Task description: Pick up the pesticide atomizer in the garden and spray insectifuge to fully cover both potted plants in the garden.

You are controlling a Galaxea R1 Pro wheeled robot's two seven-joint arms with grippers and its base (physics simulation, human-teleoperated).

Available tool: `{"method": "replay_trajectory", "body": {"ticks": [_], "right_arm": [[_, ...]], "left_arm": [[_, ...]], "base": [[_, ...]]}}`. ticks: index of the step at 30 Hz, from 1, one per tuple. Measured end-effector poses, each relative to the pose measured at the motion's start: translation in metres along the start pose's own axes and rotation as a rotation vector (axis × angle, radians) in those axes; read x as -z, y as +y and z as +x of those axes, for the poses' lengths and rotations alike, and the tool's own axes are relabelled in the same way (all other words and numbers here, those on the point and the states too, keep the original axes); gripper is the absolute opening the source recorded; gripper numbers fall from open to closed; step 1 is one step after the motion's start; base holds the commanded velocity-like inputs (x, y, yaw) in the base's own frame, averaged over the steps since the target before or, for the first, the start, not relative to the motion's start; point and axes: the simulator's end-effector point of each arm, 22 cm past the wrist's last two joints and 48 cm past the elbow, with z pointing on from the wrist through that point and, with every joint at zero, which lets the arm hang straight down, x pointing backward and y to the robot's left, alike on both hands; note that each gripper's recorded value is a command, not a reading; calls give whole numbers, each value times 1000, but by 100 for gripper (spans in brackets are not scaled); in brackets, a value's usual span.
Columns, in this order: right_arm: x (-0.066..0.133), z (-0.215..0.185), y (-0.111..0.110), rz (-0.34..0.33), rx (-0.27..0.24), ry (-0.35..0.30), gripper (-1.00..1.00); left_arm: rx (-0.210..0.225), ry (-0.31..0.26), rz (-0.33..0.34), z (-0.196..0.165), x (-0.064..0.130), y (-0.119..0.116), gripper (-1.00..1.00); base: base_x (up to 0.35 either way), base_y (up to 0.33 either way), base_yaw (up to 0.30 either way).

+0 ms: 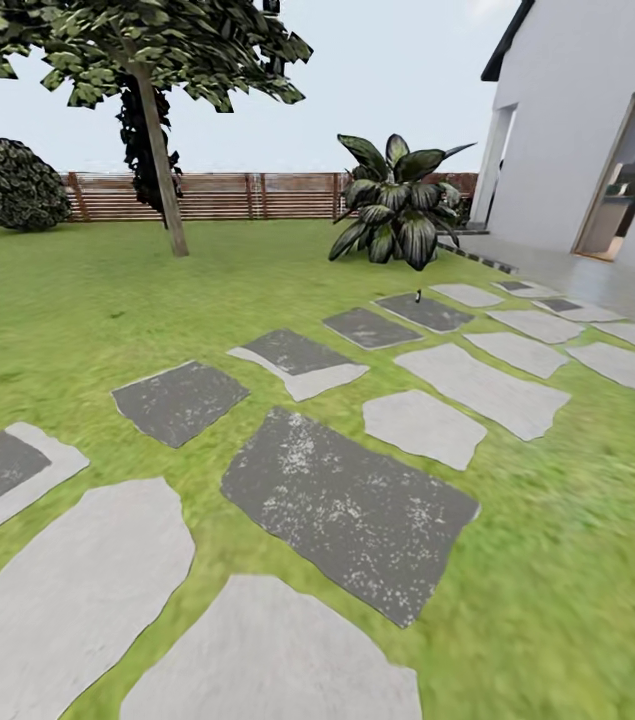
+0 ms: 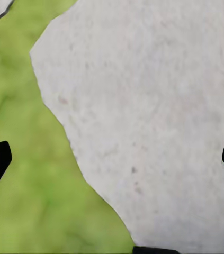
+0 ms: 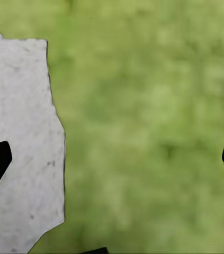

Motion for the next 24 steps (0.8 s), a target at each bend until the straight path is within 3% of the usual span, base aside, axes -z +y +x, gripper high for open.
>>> {"method": "replay_trajectory", "body": {"ticks": [24], "right_arm": [[0, 0, 0, 1, -2, 0, 100]], "left_arm": [[0, 0, 0, 0, 0, 0, 100]], "base": [[336, 0, -21]]}}
